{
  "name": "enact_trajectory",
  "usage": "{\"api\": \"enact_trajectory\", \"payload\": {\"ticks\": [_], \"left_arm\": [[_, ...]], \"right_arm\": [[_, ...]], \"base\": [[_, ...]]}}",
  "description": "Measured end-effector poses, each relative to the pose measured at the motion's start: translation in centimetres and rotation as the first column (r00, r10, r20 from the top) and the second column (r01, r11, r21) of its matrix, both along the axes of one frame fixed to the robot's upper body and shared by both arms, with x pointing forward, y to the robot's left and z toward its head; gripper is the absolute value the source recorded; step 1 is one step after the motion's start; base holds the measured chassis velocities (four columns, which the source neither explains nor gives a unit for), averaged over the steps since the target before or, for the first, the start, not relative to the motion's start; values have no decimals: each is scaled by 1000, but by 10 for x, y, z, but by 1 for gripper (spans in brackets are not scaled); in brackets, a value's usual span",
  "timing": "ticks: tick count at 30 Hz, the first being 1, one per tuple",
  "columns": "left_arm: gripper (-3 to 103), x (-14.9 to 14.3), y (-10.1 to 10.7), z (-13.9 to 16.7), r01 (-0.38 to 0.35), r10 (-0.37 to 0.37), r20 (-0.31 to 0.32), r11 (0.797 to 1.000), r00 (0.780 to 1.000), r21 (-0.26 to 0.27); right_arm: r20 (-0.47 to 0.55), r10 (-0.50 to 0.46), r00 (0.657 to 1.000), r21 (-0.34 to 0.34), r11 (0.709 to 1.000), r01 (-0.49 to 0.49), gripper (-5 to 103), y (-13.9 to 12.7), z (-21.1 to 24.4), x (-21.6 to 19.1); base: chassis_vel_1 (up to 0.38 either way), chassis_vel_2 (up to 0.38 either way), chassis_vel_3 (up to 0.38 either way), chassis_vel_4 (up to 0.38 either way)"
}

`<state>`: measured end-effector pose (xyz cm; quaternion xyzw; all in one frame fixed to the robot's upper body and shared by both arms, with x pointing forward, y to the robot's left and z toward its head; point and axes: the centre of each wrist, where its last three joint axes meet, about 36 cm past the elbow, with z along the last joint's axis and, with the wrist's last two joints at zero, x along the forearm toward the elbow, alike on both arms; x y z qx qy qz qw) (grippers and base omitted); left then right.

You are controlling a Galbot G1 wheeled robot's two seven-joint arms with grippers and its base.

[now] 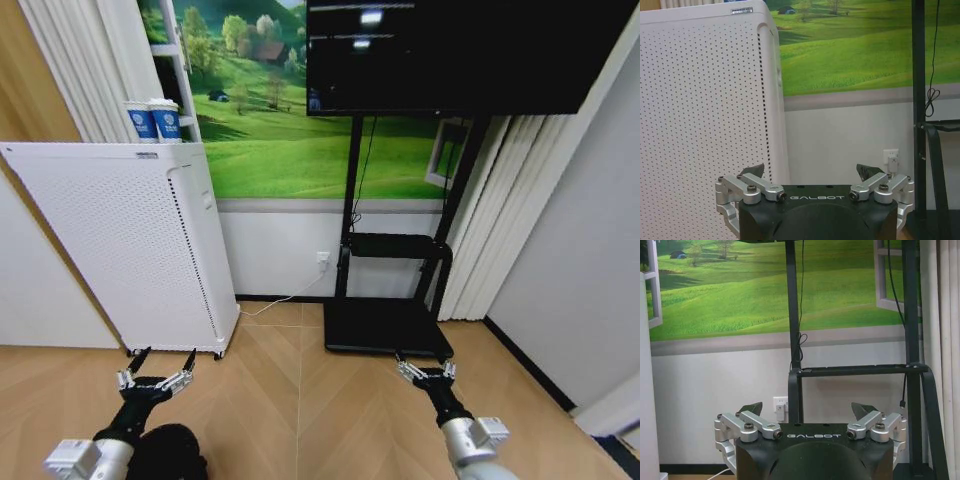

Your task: Pick up the trash bin and place the garbage on the floor into it.

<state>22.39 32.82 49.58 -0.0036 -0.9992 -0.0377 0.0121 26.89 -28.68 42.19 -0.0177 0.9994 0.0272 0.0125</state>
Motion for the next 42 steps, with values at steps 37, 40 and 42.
{"api": "enact_trajectory", "payload": {"ticks": [37, 40, 42], "left_arm": [[100, 0, 0, 0, 0, 0, 0, 1000, 1000, 0], [100, 0, 0, 0, 0, 0, 0, 1000, 1000, 0], [100, 0, 0, 0, 0, 0, 0, 1000, 1000, 0]], "right_arm": [[0, 0, 1000, 0, 1000, 0, 100, 0, 0, 0], [0, 0, 1000, 0, 1000, 0, 100, 0, 0, 0], [0, 0, 1000, 0, 1000, 0, 100, 0, 0, 0]], "base": [[-20, -25, -23, -21], [-48, -39, -55, -45], [0, 0, 0, 0]]}}
